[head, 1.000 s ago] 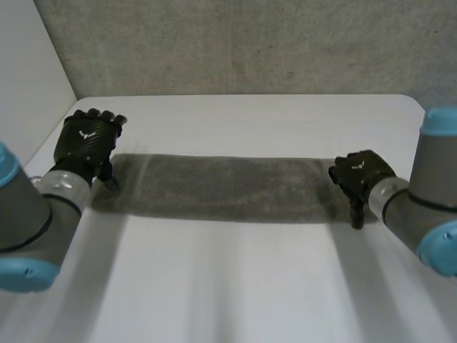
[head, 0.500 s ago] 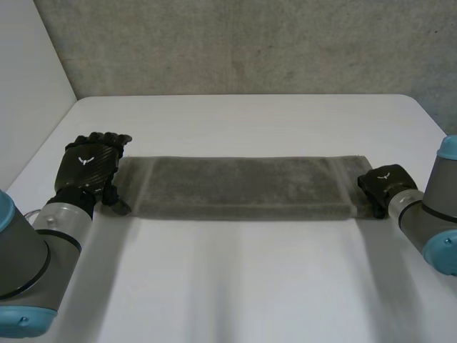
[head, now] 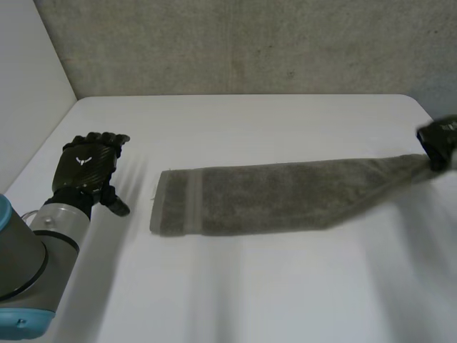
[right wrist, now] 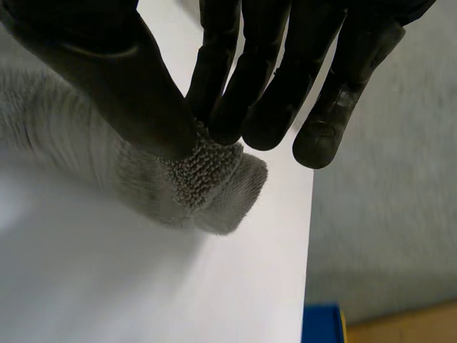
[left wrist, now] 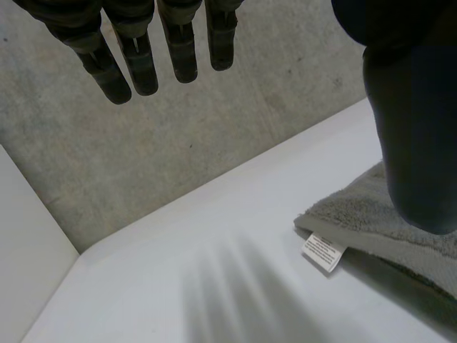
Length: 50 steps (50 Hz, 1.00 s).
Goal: Fold the towel.
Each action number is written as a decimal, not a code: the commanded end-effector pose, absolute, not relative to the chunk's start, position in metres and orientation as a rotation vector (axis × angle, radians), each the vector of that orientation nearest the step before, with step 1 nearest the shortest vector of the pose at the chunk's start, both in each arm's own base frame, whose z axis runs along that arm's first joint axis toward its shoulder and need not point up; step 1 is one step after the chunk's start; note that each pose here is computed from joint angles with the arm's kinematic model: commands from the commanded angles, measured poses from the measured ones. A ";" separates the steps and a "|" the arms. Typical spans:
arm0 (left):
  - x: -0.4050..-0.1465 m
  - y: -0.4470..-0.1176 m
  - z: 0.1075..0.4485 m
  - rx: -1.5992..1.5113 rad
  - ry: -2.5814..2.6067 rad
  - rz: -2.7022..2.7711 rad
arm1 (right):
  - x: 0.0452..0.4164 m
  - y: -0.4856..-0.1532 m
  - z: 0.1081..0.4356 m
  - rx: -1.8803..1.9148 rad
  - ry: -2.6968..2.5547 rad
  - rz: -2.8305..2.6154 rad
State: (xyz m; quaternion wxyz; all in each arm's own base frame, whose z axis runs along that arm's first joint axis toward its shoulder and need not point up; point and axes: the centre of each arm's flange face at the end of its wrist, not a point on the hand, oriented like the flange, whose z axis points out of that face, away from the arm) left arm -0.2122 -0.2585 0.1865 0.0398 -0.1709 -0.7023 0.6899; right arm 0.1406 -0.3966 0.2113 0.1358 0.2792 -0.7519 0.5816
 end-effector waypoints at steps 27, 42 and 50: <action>-0.218 -0.263 0.191 -0.517 -2.077 2.179 | 0.401 -0.219 0.197 1.588 -2.331 1.998; -0.218 -0.261 0.189 -0.521 -2.073 2.180 | 0.301 -0.260 0.134 1.357 -2.454 1.675; -0.218 -0.259 0.190 -0.519 -2.071 2.181 | 0.296 -0.271 0.133 1.365 -2.343 1.701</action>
